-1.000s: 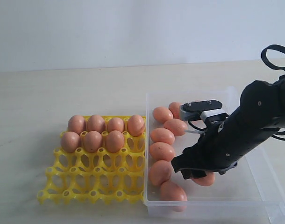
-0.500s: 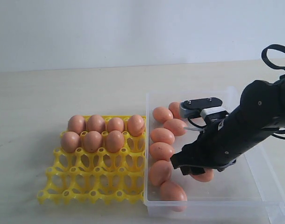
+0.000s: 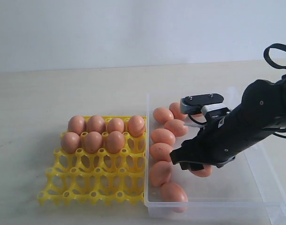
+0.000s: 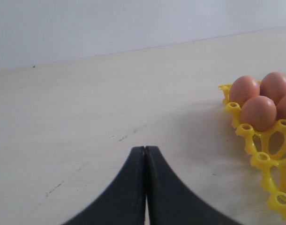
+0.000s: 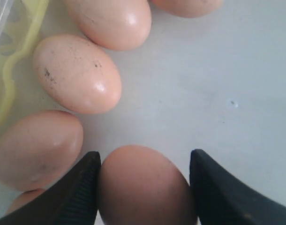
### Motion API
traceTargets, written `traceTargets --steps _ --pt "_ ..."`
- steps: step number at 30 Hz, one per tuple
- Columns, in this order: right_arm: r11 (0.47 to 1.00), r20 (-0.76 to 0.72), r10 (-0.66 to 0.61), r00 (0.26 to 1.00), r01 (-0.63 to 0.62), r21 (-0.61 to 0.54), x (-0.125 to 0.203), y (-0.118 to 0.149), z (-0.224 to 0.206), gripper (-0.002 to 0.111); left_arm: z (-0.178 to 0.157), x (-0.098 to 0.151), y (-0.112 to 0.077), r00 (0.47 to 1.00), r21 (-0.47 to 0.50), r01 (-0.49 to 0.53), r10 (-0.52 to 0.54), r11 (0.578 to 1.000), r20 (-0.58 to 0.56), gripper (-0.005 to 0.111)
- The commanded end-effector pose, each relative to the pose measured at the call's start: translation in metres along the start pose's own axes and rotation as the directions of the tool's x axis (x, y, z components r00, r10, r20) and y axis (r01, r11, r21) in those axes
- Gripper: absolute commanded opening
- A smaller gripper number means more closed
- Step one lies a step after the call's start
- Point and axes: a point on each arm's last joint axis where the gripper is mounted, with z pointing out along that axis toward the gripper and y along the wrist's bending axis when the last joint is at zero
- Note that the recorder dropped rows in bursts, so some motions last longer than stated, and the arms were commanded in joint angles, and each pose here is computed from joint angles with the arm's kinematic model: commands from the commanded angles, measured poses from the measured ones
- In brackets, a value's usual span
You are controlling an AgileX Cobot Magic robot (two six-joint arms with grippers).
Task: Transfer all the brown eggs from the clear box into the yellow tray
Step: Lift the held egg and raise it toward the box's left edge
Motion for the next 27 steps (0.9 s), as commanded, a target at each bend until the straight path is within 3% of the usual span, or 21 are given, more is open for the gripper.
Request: traceTargets --steps 1,13,23,27 --pt "1.000 0.039 -0.002 0.999 0.002 0.004 -0.004 -0.001 -0.003 0.036 0.000 -0.002 0.000 1.000 0.008 0.005 -0.005 1.000 0.014 0.000" --pt "1.000 0.244 -0.002 0.970 -0.001 0.013 -0.021 0.001 -0.028 0.036 0.000 -0.002 0.000 1.000 0.008 0.005 -0.005 1.000 0.014 0.000" --pt "1.000 0.300 0.012 0.954 -0.018 0.016 -0.026 0.000 -0.030 0.036 0.000 -0.002 0.000 1.000 0.008 0.005 -0.005 1.000 0.014 0.000" --pt "1.000 0.304 0.010 0.953 -0.016 0.018 -0.027 0.000 -0.030 0.030 0.000 -0.002 0.000 1.000 0.008 0.005 -0.005 1.000 0.014 0.000"
